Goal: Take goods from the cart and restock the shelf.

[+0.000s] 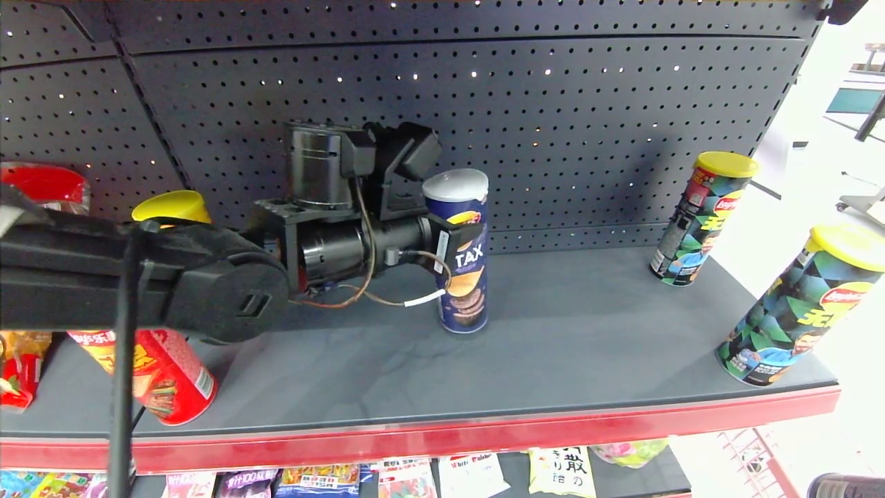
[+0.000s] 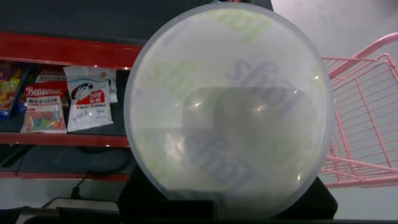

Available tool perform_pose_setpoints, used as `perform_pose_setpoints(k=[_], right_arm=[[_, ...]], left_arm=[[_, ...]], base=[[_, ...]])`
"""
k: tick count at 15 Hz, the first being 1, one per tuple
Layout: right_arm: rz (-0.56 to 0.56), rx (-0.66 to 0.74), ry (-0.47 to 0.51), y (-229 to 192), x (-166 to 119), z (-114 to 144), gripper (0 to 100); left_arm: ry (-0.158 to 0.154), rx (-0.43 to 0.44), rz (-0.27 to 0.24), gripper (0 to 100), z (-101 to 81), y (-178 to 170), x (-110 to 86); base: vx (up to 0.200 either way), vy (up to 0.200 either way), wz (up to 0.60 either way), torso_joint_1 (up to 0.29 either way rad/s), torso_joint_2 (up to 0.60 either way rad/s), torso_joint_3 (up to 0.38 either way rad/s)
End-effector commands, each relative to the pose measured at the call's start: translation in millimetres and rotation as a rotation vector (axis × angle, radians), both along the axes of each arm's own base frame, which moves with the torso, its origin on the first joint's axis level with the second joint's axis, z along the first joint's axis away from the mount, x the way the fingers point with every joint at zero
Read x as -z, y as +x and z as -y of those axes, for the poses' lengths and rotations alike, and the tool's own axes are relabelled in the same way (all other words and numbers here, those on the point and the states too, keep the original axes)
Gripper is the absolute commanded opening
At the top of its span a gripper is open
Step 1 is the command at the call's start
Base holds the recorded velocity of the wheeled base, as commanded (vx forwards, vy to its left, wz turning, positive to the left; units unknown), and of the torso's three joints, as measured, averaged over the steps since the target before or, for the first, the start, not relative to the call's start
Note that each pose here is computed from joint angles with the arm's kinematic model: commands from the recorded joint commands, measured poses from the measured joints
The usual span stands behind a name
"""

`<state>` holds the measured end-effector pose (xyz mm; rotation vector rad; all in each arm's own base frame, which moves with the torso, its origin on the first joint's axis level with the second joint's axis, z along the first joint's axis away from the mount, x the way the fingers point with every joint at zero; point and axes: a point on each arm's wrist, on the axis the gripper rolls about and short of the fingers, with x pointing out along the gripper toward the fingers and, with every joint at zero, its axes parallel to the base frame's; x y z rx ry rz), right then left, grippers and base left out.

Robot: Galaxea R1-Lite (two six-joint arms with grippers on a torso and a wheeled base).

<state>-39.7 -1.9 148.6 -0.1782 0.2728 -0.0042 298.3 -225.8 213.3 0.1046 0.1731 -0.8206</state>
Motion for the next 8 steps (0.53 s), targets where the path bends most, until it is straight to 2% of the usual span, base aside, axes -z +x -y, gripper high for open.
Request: perform_pose_setpoints(k=[1,5,7,8], right_arm=[[-0.006,-0.002,-0.002,1.0,-0.6,0.0,0],[0.010,-0.001,0.000,3.0,-3.1,0.0,0],[0.010,-0.001,0.000,3.0,-3.1,0.0,0],[0.010,-0.001,0.000,3.0,-3.1,0.0,0]], left_arm=[[-0.006,0.031,0.005,0,-10.9,-30.5,-9.7],[0.012,0.065,-0.018,0,-18.7,-58.4,-4.9],[0.048,0.077,-0.054,0,-25.2,-69.9,11.6],[0.049,0.078,-0.056,0,-26.0,-71.0,15.0]], base=[[0.000,0.000,0.00,0.000,0.00,0.000],[0.000,0.000,0.00,0.000,0.00,0.000],[0.000,0.000,0.00,0.000,0.00,0.000],[0.000,0.000,0.00,0.000,0.00,0.000]])
